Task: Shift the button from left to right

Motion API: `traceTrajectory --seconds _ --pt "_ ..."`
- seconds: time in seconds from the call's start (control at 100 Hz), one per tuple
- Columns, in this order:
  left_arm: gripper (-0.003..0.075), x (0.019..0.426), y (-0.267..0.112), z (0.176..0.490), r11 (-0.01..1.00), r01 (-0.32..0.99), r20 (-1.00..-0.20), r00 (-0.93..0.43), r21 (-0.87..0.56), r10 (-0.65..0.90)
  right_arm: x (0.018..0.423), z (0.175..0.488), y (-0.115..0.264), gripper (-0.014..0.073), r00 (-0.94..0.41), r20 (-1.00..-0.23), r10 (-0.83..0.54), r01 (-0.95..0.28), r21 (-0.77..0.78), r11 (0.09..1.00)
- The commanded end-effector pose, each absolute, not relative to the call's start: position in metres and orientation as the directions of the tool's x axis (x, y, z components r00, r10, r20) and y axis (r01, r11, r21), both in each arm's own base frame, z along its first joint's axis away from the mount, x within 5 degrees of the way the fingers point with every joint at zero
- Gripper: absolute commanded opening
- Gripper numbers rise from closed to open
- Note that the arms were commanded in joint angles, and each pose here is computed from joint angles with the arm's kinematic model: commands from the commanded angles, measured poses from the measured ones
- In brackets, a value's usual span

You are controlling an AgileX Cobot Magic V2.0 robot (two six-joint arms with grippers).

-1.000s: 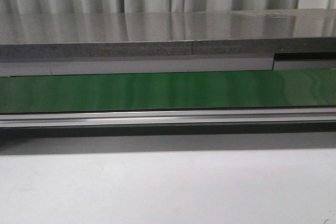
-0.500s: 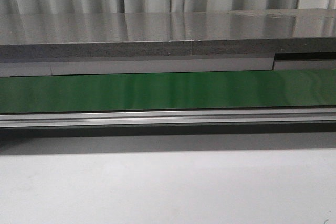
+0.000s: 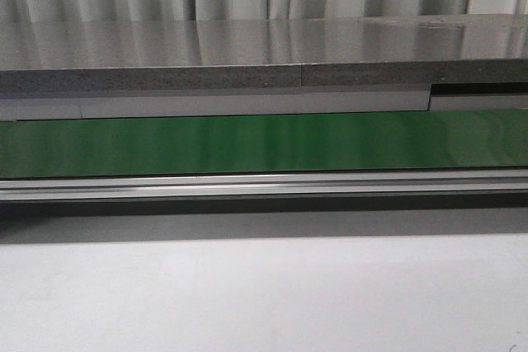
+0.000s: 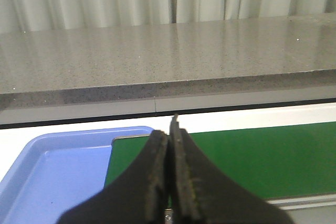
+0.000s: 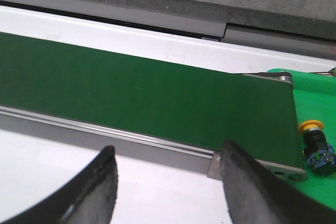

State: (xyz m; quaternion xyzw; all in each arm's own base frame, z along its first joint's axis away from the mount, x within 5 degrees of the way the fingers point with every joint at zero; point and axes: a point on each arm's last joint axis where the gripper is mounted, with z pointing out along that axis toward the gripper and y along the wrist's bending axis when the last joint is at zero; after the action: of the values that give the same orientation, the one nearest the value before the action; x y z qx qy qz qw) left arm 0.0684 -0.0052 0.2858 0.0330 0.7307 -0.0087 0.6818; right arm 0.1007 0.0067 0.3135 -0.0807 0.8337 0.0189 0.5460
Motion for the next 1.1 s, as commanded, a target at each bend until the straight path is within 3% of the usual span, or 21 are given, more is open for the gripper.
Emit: traceTrajectory --seconds 0.0,0.28,0.46,1.09 --pt "-0.002 0.0688 -0.0042 0.3012 0.999 0.048 -0.999 0.028 0.022 0.02 0.096 0.3229 0.0088 0.0402 -0.336 -0.937 -0.095 -0.15 -0.046 0.988" --pt "-0.002 0.0688 -0.0042 0.3012 0.999 0.048 -0.999 0.028 0.022 0.02 0.0924 0.318 0.0128 0.0146 -0.387 -0.916 -0.105 -0.194 -0.03 0.981" --pt "-0.002 0.0688 -0.0042 0.3012 0.999 0.048 -0.999 0.028 0.022 0.02 0.0927 0.3186 0.0123 -0.007 -0.381 -0.919 -0.104 -0.189 -0.032 0.981" --pt "-0.002 0.0688 -0.0042 0.3012 0.999 0.048 -0.999 0.028 0.022 0.02 0.0926 0.3185 0.0127 -0.0067 -0.382 -0.919 -0.101 -0.192 -0.028 0.981"
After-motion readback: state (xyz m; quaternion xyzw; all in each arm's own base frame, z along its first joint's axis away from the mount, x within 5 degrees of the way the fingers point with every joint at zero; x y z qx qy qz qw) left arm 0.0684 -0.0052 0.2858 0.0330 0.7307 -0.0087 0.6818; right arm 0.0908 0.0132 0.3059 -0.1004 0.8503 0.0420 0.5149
